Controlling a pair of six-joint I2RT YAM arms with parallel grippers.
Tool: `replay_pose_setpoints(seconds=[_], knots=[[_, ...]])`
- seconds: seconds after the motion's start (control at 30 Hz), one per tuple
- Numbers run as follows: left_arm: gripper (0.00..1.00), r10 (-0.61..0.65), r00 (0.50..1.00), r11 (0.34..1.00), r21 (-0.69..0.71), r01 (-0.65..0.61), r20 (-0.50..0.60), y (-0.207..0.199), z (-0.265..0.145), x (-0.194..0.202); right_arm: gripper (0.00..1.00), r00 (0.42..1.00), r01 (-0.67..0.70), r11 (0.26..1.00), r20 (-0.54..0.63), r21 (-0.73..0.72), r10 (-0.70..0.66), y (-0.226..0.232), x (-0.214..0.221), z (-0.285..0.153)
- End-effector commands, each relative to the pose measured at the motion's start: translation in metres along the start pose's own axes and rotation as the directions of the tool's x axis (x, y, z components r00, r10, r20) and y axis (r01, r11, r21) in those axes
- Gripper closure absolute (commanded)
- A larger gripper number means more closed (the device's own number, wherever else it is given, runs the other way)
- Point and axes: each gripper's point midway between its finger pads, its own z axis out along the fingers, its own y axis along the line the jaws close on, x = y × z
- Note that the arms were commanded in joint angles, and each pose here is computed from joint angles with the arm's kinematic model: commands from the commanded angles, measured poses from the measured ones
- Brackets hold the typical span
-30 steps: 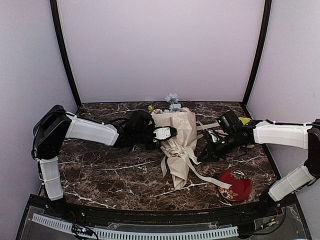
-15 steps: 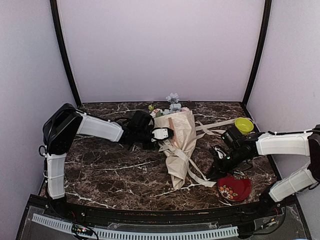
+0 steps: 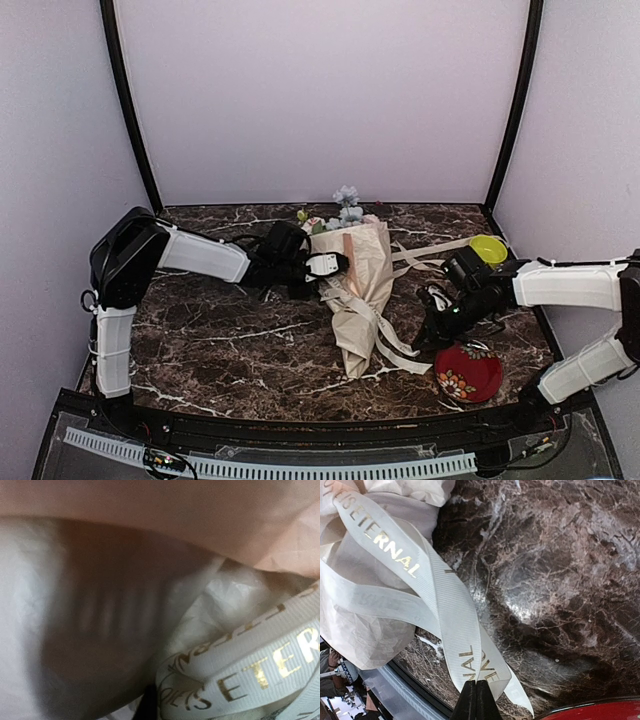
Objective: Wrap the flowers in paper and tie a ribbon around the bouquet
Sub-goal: Tie the half-tied ribbon around the folded bouquet.
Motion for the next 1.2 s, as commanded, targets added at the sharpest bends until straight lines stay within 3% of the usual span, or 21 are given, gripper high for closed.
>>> replay_pose_setpoints(seconds=[0.0,0.03,0.27,0.5,0.57,0.63,0.7,0.73,0.77,0.87,1.0,1.17], knots=[[0.79,-0.033,0.989,0.994,-0.095,0.048,0.147,0.038,-0.031,-0.044,1.0,0.998,0.044,0.999,0.046,-0.006,-0.043,0.012,-0.016,-0.007],[0.68,-0.043,0.989,0.993,-0.103,0.058,0.145,0.041,-0.032,-0.044,1.0,0.998,0.048,0.999,0.052,-0.004,-0.047,0.014,-0.018,-0.008],[0.26,-0.088,0.992,0.97,-0.219,0.107,0.092,0.064,-0.053,-0.011,1.0,0.995,0.062,0.998,0.073,-0.006,-0.061,0.018,-0.028,-0.011],[0.07,-0.165,0.986,0.94,-0.302,0.158,0.003,0.088,-0.059,0.031,1.0,0.994,0.078,0.997,0.079,-0.017,-0.077,0.022,-0.032,-0.011],[0.07,-0.183,0.982,0.945,-0.27,0.187,0.04,0.083,-0.065,0.026,1.0,0.994,0.08,0.997,0.08,-0.02,-0.079,0.023,-0.033,-0.011],[0.18,-0.184,0.971,0.968,-0.143,0.206,0.151,0.06,-0.081,0.005,1.0,0.994,0.079,0.997,0.08,-0.021,-0.078,0.023,-0.033,-0.01],[0.5,-0.194,0.935,0.981,0.036,0.192,0.296,0.026,-0.101,-0.021,1.0,0.994,0.079,0.997,0.08,-0.024,-0.077,0.023,-0.034,-0.009],[0.61,-0.211,0.909,0.976,0.129,0.175,0.359,0.008,-0.109,-0.032,1.0,0.994,0.08,0.996,0.082,-0.027,-0.077,0.024,-0.034,-0.009],[0.64,-0.23,0.889,0.966,0.203,0.16,0.397,-0.006,-0.114,-0.041,1.0,0.994,0.079,0.996,0.083,-0.029,-0.076,0.024,-0.034,-0.009],[0.56,-0.242,0.901,0.946,0.296,0.136,0.361,-0.04,-0.103,-0.046,1.0,0.994,0.079,0.996,0.084,-0.028,-0.076,0.024,-0.035,-0.008],[0.39,-0.201,0.933,0.954,0.274,0.118,0.298,-0.058,-0.082,-0.042,1.0,0.994,0.081,0.996,0.082,-0.028,-0.078,0.023,-0.034,-0.008],[0.41,-0.183,0.953,0.974,0.177,0.142,0.242,-0.043,-0.059,-0.038,1.0,0.993,0.078,0.996,0.088,-0.034,-0.075,0.025,-0.035,-0.009]])
